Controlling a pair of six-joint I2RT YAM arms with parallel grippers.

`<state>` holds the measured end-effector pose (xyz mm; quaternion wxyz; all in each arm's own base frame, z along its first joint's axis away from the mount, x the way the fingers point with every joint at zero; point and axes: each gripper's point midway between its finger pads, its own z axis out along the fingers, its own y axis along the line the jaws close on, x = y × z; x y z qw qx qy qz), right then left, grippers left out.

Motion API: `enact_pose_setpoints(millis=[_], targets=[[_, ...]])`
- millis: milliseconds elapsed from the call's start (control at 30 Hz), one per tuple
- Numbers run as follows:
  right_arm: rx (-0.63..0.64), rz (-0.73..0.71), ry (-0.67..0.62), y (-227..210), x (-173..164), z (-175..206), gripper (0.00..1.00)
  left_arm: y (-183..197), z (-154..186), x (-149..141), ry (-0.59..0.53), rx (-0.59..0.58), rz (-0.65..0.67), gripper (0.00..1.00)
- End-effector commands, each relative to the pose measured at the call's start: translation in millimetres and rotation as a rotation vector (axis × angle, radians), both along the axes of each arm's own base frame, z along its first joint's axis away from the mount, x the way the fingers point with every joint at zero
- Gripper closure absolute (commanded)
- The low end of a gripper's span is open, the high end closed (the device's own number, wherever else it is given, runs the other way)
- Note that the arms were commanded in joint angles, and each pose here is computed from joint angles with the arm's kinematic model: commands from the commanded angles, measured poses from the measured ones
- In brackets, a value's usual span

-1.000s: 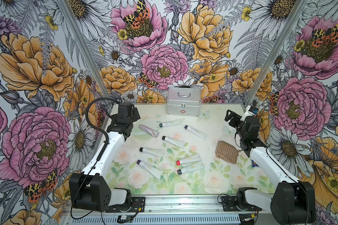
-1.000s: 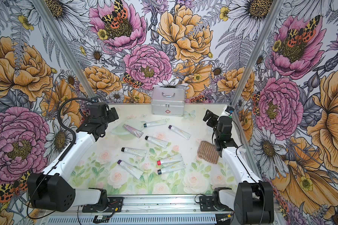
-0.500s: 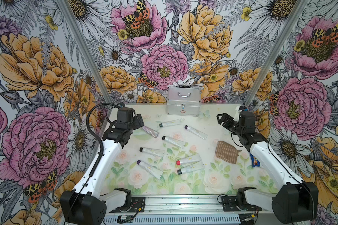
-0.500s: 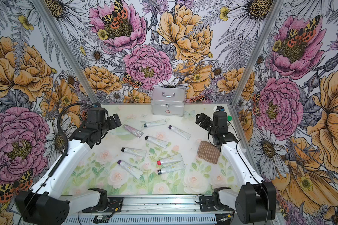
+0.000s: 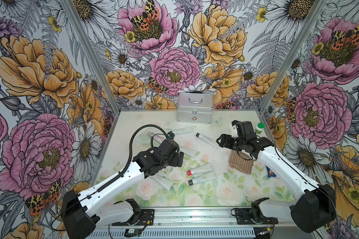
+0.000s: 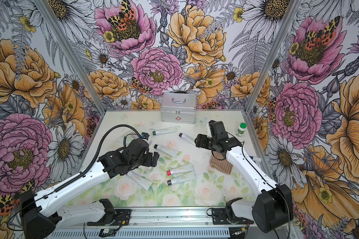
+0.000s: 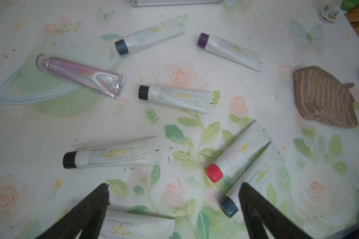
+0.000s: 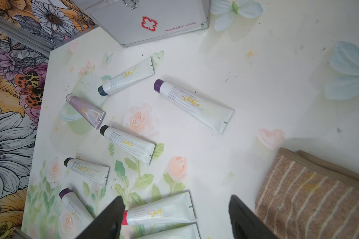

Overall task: Wipe the surface of the toothpaste tube
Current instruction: Move the toothpaste to the center of the board.

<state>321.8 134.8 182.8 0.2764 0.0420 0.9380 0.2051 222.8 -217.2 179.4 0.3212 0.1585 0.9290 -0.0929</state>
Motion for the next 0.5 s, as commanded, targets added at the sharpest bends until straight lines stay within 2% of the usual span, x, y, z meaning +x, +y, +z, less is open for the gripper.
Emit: enact_pose_setpoints(millis=[0, 67, 200, 367, 467], targets=[[-0.066, -0.002, -0.016, -13, -5, 13, 0.21, -21, -29, -27, 0.043, 0.067, -0.079, 0.02], [-0.073, -0.001, -0.015, -15, -6, 18, 0.22, -31, -44, -34, 0.071, 0.092, -0.102, 0.02], [-0.078, -0.008, -0.031, -21, -5, 30, 0.23, -46, -57, -24, 0.068, 0.103, -0.109, 0.04], [-0.069, -0.015, -0.045, -25, -6, 39, 0.25, -63, -85, -7, 0.108, 0.159, -0.134, 0.16], [-0.068, -0.019, -0.048, -28, -8, 40, 0.25, -73, -99, 2, 0.137, 0.173, -0.151, 0.17]])
